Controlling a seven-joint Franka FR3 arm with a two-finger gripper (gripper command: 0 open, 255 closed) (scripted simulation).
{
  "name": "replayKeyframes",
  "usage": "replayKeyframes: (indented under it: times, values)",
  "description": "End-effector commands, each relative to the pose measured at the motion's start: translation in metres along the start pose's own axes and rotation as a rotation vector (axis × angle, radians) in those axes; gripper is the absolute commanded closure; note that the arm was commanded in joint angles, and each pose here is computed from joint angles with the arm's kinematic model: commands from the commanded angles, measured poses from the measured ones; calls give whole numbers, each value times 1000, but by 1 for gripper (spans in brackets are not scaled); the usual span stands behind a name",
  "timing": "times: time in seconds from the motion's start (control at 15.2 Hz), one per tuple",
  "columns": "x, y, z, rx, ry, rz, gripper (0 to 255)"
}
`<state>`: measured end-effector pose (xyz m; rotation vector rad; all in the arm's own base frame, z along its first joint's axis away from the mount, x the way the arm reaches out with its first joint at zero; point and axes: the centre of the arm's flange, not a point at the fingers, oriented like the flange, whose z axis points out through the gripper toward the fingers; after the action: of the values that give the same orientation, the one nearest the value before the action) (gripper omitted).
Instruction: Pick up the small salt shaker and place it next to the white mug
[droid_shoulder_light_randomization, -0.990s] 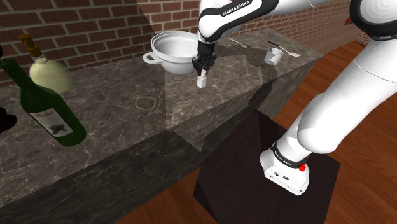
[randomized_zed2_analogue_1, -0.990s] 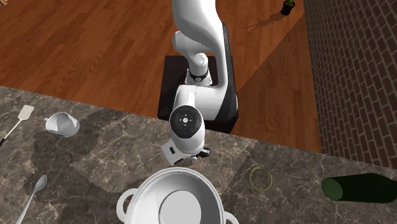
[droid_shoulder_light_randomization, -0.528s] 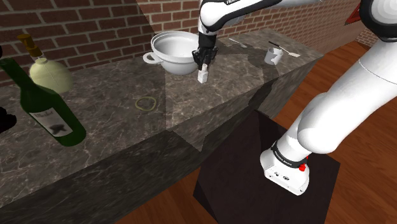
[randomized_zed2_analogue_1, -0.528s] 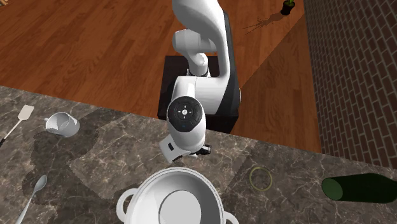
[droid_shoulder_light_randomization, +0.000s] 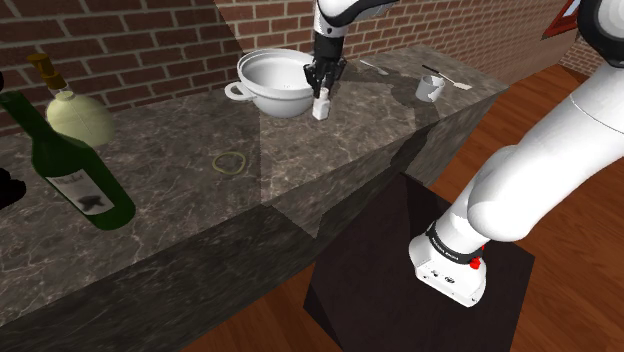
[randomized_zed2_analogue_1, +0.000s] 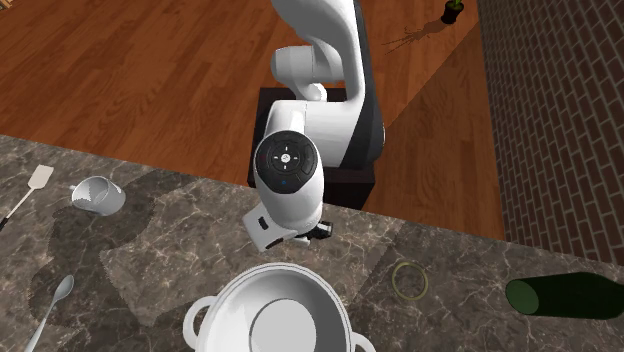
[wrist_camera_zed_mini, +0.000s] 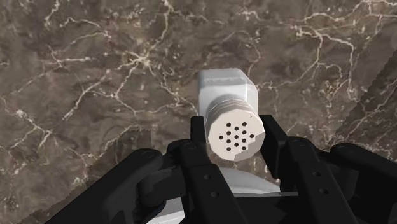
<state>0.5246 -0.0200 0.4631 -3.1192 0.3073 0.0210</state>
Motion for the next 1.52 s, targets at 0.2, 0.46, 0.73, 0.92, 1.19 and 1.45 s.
replayKeyframes:
  times: [0.2, 0.46, 0.73, 0.92, 1.19, 1.45]
  values:
    - [0, -1, -26, 0, 0, 0, 255]
    - [0, -1, -47, 0, 0, 0, 255]
    - [-1, -1, -68, 0, 0, 0, 255]
    - [-6, 24, -70, 0, 0, 0, 255]
    - [-17, 76, -70, 0, 0, 0, 255]
    - [-28, 128, -71, 0, 0, 0, 255]
